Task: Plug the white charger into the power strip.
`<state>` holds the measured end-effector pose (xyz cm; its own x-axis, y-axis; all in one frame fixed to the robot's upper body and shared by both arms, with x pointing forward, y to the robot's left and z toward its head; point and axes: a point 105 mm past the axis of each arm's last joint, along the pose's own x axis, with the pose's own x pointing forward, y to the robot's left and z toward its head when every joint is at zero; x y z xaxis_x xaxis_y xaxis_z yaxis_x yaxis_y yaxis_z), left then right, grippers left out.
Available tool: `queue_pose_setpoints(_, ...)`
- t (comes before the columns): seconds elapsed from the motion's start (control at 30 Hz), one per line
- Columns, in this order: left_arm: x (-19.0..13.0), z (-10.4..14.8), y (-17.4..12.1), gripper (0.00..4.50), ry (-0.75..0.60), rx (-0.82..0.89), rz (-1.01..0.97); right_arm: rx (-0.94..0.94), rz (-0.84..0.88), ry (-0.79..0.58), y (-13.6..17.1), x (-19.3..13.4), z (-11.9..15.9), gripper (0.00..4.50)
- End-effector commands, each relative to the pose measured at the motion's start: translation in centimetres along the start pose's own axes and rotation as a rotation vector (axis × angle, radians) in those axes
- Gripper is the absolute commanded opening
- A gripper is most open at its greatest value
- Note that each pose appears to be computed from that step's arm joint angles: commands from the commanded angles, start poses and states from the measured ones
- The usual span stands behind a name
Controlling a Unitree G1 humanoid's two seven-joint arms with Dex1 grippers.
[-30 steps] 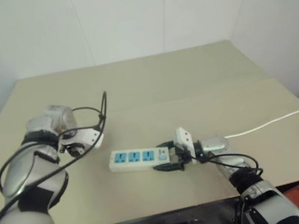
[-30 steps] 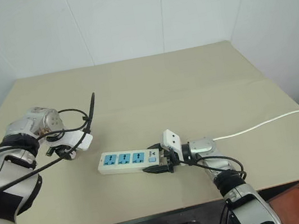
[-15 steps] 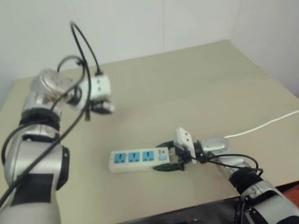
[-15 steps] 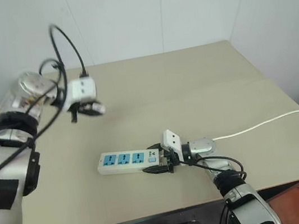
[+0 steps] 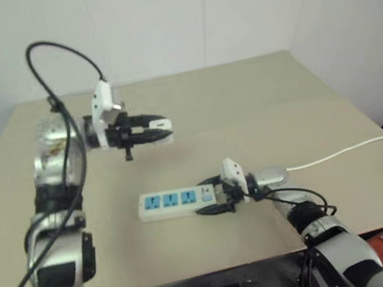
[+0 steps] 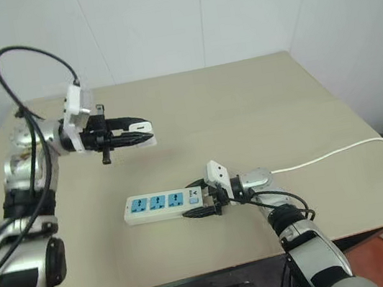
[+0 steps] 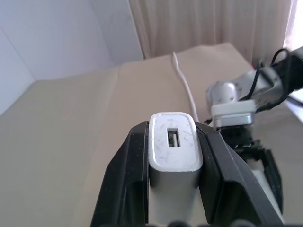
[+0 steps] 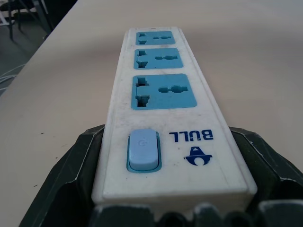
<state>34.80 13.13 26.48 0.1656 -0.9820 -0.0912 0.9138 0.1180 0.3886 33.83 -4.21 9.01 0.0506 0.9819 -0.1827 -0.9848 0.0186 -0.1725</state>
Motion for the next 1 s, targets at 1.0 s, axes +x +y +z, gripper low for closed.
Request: queue_pose_setpoints(1.0, 1.8, -6.0, -8.0, 1.03, -0.062, -0.157, -0.163, -0.042, 0.071, 0.004, 0.6, 0.6, -0.4, 3.41)
